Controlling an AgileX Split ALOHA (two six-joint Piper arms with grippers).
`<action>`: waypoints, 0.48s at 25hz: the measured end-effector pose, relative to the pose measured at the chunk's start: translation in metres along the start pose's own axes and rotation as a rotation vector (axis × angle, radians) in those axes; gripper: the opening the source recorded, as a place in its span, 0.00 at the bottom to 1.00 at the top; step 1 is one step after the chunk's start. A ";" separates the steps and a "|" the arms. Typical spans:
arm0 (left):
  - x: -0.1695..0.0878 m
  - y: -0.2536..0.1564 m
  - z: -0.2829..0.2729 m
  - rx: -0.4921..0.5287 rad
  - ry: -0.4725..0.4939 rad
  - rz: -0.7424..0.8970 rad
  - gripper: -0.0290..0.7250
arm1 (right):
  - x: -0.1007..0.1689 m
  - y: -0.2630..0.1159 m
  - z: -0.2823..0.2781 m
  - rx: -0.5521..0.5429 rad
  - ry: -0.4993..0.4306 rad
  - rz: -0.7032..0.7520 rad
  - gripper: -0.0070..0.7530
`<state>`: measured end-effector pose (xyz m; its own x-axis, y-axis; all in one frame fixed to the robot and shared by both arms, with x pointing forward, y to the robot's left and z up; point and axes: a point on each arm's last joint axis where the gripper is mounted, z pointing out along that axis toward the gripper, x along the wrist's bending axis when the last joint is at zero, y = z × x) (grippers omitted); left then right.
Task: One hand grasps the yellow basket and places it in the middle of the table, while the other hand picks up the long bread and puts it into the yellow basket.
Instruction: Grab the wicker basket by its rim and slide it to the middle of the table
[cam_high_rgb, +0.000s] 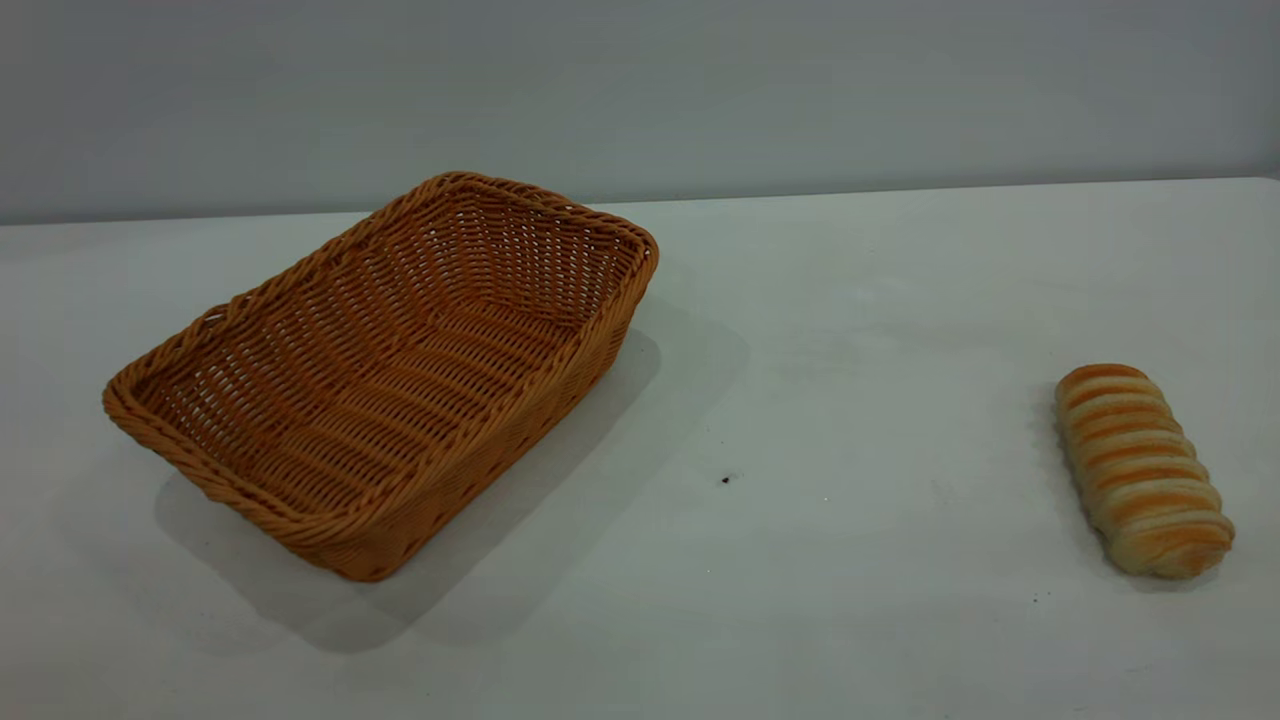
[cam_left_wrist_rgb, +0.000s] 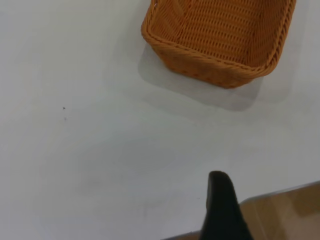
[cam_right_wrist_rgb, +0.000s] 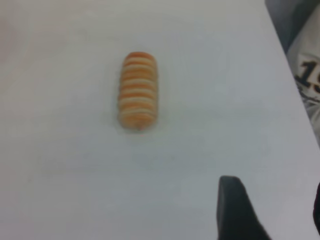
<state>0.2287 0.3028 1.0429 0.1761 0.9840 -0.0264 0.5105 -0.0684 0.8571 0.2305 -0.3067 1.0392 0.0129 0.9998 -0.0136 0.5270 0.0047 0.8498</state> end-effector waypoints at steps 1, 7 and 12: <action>0.000 0.000 0.000 0.002 0.000 -0.027 0.75 | 0.000 0.000 0.000 0.000 0.014 -0.009 0.55; 0.000 0.026 0.010 -0.055 -0.003 -0.249 0.75 | -0.002 0.002 0.000 -0.018 0.101 -0.076 0.55; 0.002 0.054 0.044 -0.016 0.037 -0.300 0.75 | -0.002 0.020 0.006 -0.051 0.091 -0.105 0.55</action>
<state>0.2931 0.2943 1.0663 -0.0118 0.9651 -0.2615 0.5214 0.2291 0.8220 0.2461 -0.3089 1.0533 -0.1183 0.9913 -0.0586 0.4771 0.1085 0.8721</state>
